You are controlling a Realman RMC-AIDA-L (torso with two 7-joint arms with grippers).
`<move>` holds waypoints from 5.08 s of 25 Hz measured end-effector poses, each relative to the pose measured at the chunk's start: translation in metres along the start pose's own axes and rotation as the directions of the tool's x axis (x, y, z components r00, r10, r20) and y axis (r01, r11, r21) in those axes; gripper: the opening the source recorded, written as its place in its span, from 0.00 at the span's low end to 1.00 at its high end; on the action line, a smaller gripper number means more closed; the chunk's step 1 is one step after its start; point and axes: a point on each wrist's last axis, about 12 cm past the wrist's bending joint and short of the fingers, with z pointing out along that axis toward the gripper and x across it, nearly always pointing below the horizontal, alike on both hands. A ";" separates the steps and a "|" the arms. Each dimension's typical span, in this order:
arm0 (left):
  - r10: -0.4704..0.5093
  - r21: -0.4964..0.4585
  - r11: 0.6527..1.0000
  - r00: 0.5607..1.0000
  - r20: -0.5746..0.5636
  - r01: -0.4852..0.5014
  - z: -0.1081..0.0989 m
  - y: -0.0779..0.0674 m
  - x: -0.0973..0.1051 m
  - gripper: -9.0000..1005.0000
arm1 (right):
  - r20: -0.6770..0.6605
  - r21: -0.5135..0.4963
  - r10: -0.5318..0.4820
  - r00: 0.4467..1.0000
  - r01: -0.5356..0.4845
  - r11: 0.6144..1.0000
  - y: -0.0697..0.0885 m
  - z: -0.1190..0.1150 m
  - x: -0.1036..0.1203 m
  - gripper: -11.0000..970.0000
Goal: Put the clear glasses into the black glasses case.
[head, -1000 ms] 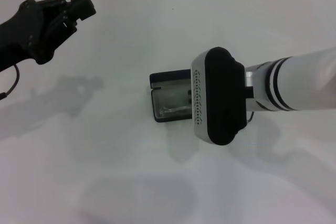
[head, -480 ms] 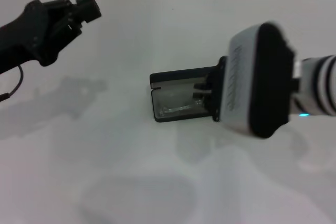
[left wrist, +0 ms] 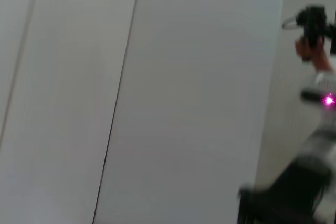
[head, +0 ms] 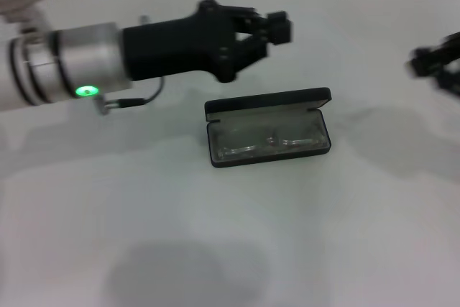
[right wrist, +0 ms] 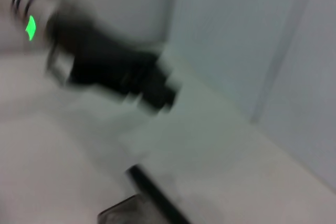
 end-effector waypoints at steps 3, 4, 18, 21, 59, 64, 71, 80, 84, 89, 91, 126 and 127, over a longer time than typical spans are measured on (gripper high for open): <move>0.012 -0.017 1.000 0.997 -0.076 -0.013 0.026 0.008 0.003 0.15 | 0.101 0.030 0.085 0.991 -0.088 0.996 -0.018 -0.038 0.028 0.11; 0.012 -0.024 1.000 0.994 -0.105 -0.014 0.034 0.011 0.004 0.15 | 0.131 0.039 0.101 0.986 -0.106 0.994 -0.020 -0.047 0.035 0.11; -0.024 -0.162 0.986 0.938 -0.345 -0.034 0.053 0.028 0.034 0.16 | 0.432 0.224 0.189 0.882 -0.308 0.925 -0.013 -0.140 0.119 0.11; -0.034 -0.175 0.984 0.932 -0.361 -0.032 0.051 0.028 0.039 0.16 | 0.449 0.214 0.196 0.872 -0.318 0.924 -0.013 -0.137 0.124 0.11; -0.064 -0.115 0.993 0.880 -0.471 0.011 0.051 0.022 0.047 0.20 | 0.494 0.159 0.222 0.840 -0.338 0.928 -0.016 -0.116 0.136 0.11; -0.061 -0.094 0.995 0.876 -0.478 0.018 0.049 0.019 0.049 0.20 | 0.496 0.157 0.222 0.839 -0.338 0.928 -0.016 -0.116 0.136 0.11; -0.065 -0.086 0.996 0.864 -0.499 0.026 0.046 0.016 0.054 0.21 | 0.500 0.149 0.222 0.837 -0.336 0.930 -0.014 -0.116 0.136 0.11; -0.078 -0.088 0.995 0.856 -0.511 0.038 0.044 0.014 0.059 0.21 | 0.503 0.134 0.224 0.835 -0.331 0.934 -0.011 -0.116 0.136 0.11; -0.084 -0.093 0.995 0.853 -0.515 0.042 0.040 0.012 0.063 0.22 | 0.503 0.132 0.224 0.835 -0.330 0.935 -0.010 -0.116 0.136 0.11; -0.080 -0.079 0.996 0.857 -0.509 0.046 0.038 0.009 0.063 0.22 | 0.510 0.119 0.231 0.829 -0.334 0.935 -0.007 -0.117 0.138 0.11; -0.061 -0.048 0.998 0.868 -0.493 0.043 0.038 0.006 0.058 0.22 | 0.510 0.116 0.233 0.828 -0.335 0.935 -0.007 -0.117 0.138 0.11; -0.075 0.171 0.981 0.994 -0.074 0.087 -0.071 -0.050 -0.011 0.46 | 0.480 -0.536 0.358 0.801 -0.056 0.843 0.009 0.034 0.083 0.75; -0.075 0.171 0.981 0.994 -0.074 0.087 -0.071 -0.050 -0.011 0.46 | 0.475 -0.542 0.358 0.804 -0.053 0.839 0.009 0.038 0.081 0.75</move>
